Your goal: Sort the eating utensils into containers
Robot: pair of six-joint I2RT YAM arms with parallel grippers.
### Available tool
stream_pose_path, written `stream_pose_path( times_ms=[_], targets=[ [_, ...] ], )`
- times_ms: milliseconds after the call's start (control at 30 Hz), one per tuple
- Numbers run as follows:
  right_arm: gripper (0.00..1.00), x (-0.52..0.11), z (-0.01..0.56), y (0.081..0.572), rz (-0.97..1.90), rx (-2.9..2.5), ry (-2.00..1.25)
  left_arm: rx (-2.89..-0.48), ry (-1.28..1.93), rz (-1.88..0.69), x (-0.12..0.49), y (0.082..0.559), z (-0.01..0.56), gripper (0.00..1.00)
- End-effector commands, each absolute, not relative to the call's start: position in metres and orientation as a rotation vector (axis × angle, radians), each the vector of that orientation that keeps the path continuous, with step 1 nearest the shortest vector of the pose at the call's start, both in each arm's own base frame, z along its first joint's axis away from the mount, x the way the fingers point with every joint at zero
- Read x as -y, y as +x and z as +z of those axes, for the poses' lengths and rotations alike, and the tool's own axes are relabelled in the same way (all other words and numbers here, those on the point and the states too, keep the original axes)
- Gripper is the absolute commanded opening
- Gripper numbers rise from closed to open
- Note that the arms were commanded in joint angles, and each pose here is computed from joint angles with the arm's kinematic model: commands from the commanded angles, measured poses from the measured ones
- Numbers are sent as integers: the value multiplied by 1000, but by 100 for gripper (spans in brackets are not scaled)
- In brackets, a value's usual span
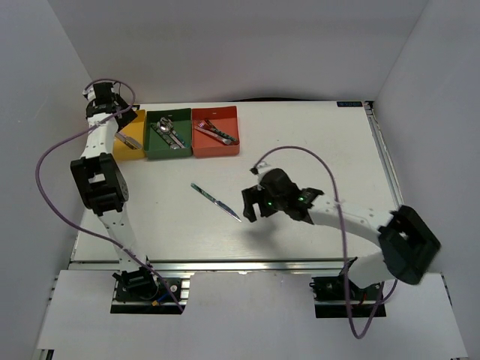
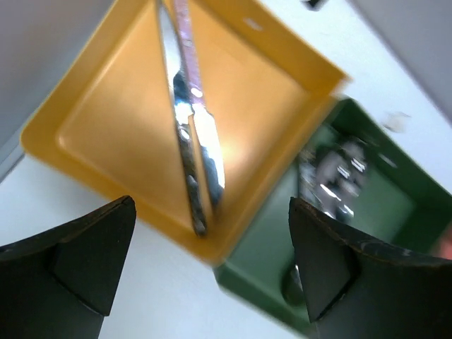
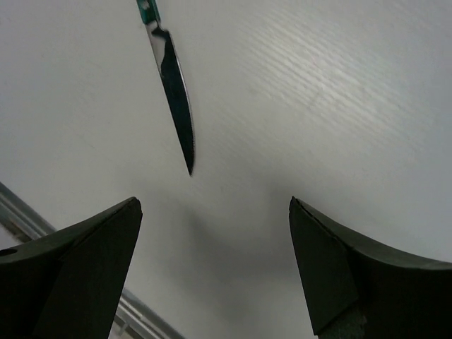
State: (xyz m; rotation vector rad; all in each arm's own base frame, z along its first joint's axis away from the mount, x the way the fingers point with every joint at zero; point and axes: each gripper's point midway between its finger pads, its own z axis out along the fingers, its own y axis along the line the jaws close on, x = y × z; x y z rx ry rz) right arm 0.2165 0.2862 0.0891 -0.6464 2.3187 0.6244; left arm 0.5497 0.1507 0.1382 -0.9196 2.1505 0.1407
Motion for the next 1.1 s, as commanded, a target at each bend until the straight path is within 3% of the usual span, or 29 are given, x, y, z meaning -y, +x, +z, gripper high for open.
stream_pose_path(
  times_ms=[0, 100, 333, 533, 633, 667, 733, 833, 967, 1033, 1067],
  targets=[
    [89, -328, 108, 243, 586, -2207, -805, -1943, -768, 18, -93, 527, 280, 98],
    [85, -352, 92, 256, 520, -2234, -870, -1976, -701, -31, -55, 494, 286, 98],
    [79, -415, 64, 269, 528, -2183, -1133, -1906, -596, -146, -19, 361, 287, 98],
    [70, -443, 31, 294, 436, -2202, -1188, -1949, -525, -143, -13, 315, 265, 98],
    [52, -447, 13, 302, 375, -2204, -1227, -2005, -509, -162, -7, 300, 245, 98],
    [40, -445, 1, 301, 355, -2224, -1243, -2013, -505, -166, -5, 293, 239, 98],
    [28, -445, -6, 299, 348, -2243, -1258, -2013, -503, -185, -3, 287, 235, 98],
    [0, -444, -13, 287, 389, -2277, -1278, -2027, -477, -277, 12, 278, 227, 98],
    [0, -450, 13, 270, 542, -2273, -1192, -1982, -412, -589, 56, 278, 223, 98],
    [0, -453, 1, 266, 611, -2310, -1074, -1991, -418, -891, 94, 267, 205, 98],
    [0, -453, 83, 259, 738, -2174, -992, -1889, -371, -992, 105, 273, 220, 98]
  ],
)
